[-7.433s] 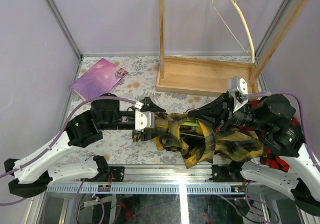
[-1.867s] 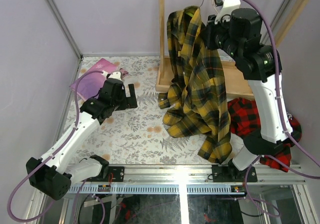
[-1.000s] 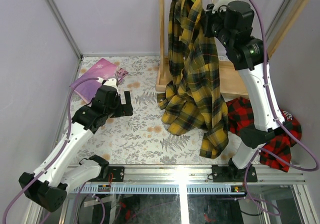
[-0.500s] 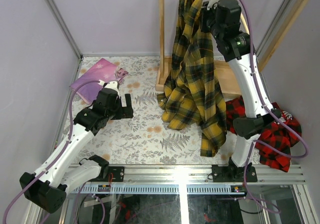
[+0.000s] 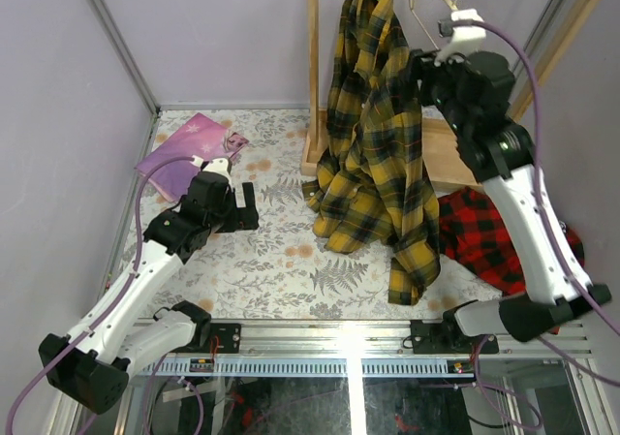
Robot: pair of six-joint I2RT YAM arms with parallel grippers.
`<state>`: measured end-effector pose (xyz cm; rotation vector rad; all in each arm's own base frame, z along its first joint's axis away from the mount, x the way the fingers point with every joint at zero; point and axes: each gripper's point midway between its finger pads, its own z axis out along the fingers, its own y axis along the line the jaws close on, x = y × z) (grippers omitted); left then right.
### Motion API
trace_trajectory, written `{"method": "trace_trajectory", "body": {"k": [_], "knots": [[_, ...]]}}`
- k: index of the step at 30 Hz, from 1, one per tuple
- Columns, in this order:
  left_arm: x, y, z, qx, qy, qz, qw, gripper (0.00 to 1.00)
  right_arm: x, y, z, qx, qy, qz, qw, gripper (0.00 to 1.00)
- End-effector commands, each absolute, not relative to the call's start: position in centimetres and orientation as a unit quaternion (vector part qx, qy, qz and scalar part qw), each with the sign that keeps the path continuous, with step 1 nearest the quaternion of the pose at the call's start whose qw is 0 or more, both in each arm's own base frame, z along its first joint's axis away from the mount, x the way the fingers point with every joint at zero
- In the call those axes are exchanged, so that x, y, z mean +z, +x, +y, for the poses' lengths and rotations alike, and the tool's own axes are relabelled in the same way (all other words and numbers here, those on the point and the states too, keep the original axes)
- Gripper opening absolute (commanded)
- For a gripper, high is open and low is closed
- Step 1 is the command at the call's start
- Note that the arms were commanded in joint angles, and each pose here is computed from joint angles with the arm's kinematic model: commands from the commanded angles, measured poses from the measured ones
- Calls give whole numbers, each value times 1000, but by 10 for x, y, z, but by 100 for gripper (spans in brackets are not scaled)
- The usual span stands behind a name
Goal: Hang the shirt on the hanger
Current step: Place the hanger on the clothesline, then adjust the shirt at the center of the board.
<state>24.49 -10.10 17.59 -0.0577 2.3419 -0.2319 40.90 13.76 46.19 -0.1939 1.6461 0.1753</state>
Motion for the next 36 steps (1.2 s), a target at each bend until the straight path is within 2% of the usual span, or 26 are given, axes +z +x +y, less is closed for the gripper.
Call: {"method": "trace_trajectory", "body": {"k": [1,6,8,12,17,22,24,26,30,36], "knots": [[179,255,-103,-94,-29,911,400,100,485,363,131,118,-88,691,708,74],[178,255,-103,-93,-29,912,398,100,428,331,121,138,-62,732,665,80],[178,255,-103,-93,-29,912,399,100,398,320,115,143,-34,756,638,89],[178,256,-103,-93,-29,912,398,100,337,300,105,145,13,799,583,99],[183,258,-104,-98,-29,908,407,100,281,274,98,150,56,833,530,99],[185,256,-103,-100,-29,905,413,100,242,245,116,211,24,843,495,99],[185,256,-103,-100,-29,904,414,100,222,234,106,217,90,842,486,99],[187,256,-103,-102,-28,903,415,100,206,232,100,240,145,813,510,99],[190,255,-104,-107,-26,901,420,100,150,229,87,223,204,814,497,99],[190,254,-104,-108,-26,900,422,100,114,237,96,246,183,796,522,99]]}}
